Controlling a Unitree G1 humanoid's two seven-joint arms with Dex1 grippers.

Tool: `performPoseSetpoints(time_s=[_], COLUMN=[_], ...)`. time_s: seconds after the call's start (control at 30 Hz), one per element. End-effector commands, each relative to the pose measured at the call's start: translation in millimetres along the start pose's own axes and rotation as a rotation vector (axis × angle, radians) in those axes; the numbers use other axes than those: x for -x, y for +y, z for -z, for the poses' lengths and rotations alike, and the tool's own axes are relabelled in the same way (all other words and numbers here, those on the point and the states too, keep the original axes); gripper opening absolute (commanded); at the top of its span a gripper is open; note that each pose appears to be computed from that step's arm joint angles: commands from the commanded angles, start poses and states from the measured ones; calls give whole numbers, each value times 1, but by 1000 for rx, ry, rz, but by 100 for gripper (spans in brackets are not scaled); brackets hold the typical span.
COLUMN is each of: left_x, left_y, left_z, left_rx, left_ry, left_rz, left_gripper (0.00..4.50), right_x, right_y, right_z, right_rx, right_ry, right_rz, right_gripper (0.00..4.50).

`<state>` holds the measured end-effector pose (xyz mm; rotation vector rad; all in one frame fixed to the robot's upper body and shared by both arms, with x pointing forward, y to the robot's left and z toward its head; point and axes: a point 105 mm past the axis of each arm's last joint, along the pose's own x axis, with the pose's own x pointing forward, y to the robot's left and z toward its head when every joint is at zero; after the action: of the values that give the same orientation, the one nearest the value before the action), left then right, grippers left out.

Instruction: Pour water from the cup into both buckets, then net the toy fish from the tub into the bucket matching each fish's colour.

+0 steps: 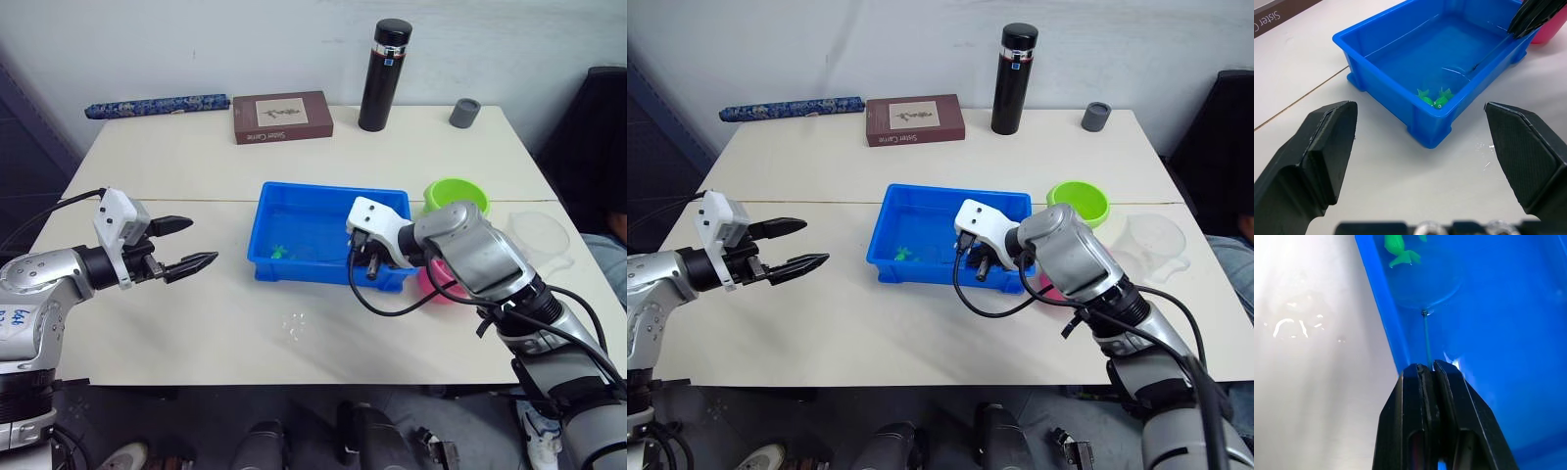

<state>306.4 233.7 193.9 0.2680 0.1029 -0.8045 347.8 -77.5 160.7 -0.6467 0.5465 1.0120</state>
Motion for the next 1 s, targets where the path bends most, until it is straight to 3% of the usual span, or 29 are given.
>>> performPoseSetpoints(time_s=[0.03, 0.6, 1.0], left_x=[6, 5, 3], left_y=[1, 2, 2], left_z=[-12, -11, -12], left_rx=[-27, -28, -30], left_ry=[-36, -38, -40], left_rz=[-11, -11, -2], left_gripper=[447, 447, 447], right_x=[6, 1, 13], right_y=[6, 13, 3], right_z=[-14, -21, -31], right_rx=[-24, -134, -263], right_ry=[-54, -78, -137], right_rz=[-41, -68, -68], right_gripper=[0, 0, 0])
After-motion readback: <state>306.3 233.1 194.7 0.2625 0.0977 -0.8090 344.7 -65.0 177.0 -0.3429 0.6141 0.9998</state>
